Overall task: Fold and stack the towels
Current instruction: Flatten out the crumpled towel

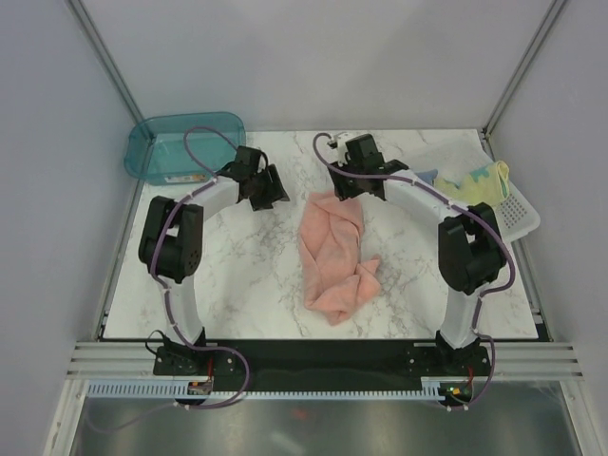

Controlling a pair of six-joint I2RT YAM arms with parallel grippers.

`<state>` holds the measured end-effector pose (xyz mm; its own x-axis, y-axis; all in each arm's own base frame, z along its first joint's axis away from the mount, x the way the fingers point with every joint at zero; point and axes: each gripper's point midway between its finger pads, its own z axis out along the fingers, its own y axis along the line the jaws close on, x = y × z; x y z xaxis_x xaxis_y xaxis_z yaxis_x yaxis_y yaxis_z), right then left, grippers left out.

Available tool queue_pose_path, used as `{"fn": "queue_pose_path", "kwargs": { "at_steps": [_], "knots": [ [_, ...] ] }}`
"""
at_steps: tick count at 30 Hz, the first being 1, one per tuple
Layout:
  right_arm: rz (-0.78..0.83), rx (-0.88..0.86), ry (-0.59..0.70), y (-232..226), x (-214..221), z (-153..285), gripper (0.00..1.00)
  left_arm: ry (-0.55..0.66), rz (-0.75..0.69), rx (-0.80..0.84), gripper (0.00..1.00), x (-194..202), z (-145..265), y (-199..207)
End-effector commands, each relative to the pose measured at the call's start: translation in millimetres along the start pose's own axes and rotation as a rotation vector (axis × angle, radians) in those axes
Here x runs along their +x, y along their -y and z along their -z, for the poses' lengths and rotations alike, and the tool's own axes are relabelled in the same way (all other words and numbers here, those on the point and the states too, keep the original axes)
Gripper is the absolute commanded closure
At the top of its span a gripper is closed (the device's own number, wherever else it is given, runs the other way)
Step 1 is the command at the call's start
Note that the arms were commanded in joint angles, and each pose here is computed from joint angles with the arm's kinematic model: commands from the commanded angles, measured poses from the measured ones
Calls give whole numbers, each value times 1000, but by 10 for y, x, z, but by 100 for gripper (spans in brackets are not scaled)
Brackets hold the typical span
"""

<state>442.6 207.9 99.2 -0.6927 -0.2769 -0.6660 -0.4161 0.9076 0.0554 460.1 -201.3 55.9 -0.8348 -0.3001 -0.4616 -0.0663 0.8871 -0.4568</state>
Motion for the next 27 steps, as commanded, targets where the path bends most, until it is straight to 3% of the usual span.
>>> {"fn": "queue_pose_path", "kwargs": {
  "at_steps": [1,10,17,24,25,27],
  "knots": [
    [240,3,142,-375,-534,158,47,48,154,51,34,-116,465,-24],
    [465,-7,100,-702,-578,-305,49,162,240,140,33,198,1188,-25],
    [556,-47,6,-802,-260,-655,51,197,235,124,32,255,1323,-97],
    [552,-89,-12,-860,-151,-702,58,207,239,104,32,222,1256,-132],
    [550,-91,-12,-863,-150,-698,59,208,239,97,32,217,1239,-146],
    [544,-87,-8,-860,-163,-680,84,213,234,86,32,200,1190,-172]
  ]
}}
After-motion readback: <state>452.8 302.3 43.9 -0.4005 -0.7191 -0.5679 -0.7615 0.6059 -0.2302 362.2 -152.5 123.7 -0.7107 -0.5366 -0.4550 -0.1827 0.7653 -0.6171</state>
